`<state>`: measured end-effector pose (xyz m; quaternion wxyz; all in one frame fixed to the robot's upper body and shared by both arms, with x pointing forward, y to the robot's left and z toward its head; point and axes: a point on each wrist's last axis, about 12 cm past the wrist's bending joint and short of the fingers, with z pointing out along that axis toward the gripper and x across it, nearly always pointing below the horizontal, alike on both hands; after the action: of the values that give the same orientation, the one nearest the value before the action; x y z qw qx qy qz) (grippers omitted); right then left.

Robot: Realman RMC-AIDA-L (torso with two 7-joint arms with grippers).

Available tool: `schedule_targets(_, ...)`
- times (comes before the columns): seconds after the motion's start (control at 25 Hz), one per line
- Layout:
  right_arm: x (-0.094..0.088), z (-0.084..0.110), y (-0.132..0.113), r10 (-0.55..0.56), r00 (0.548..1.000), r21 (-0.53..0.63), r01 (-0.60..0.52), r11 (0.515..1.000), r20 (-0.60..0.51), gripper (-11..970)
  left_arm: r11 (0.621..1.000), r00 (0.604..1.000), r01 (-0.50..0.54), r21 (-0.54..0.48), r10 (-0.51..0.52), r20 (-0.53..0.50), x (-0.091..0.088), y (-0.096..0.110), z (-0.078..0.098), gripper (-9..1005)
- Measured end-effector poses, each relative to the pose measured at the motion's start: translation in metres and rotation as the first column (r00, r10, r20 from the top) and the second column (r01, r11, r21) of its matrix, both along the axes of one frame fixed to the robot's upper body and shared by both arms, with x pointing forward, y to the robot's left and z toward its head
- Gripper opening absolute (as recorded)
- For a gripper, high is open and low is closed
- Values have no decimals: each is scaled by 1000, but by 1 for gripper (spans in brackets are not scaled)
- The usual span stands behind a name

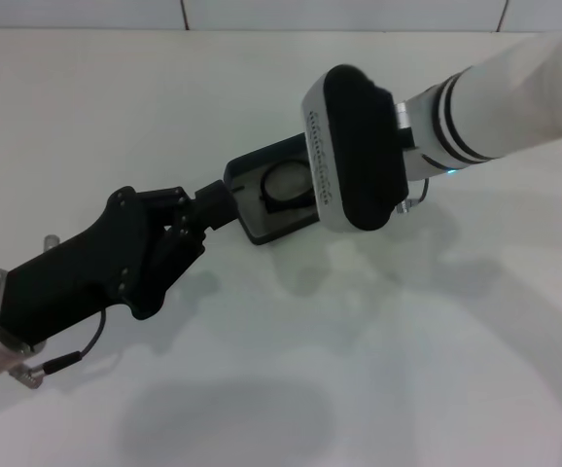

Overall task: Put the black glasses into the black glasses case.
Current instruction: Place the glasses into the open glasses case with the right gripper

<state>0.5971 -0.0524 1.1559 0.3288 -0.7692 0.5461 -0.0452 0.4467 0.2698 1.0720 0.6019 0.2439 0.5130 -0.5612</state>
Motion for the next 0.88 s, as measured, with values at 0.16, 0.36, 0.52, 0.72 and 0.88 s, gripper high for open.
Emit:
schedule_targets(0.16, -3, 2, -18, -96, 995, 59, 98, 993, -35, 157, 1000, 1000, 2, -1, -2, -3, 0, 0, 0, 44)
schedule_targets(0.36, -6, 8, -61, -271, 948, 151, 296, 943, -169, 154, 1000, 1000, 0, 0, 0, 0, 2, 0, 1, 43)
schedule_targets(0.52, -8, 12, -95, -363, 885, 229, 434, 872, -293, 153, 1000, 1000, -2, 3, 2, 0, 3, 1, 1, 43)
schedule_targets(0.72, 1, 10, -131, -453, 821, 269, 550, 791, -348, 137, 1000, 1000, -2, 9, 2, 1, 3, 3, 2, 43)
schedule_targets(0.88, 9, 4, -155, -478, 770, 306, 618, 725, -422, 83, 1000, 1000, 15, 16, -15, 11, 7, 0, 3, 43)
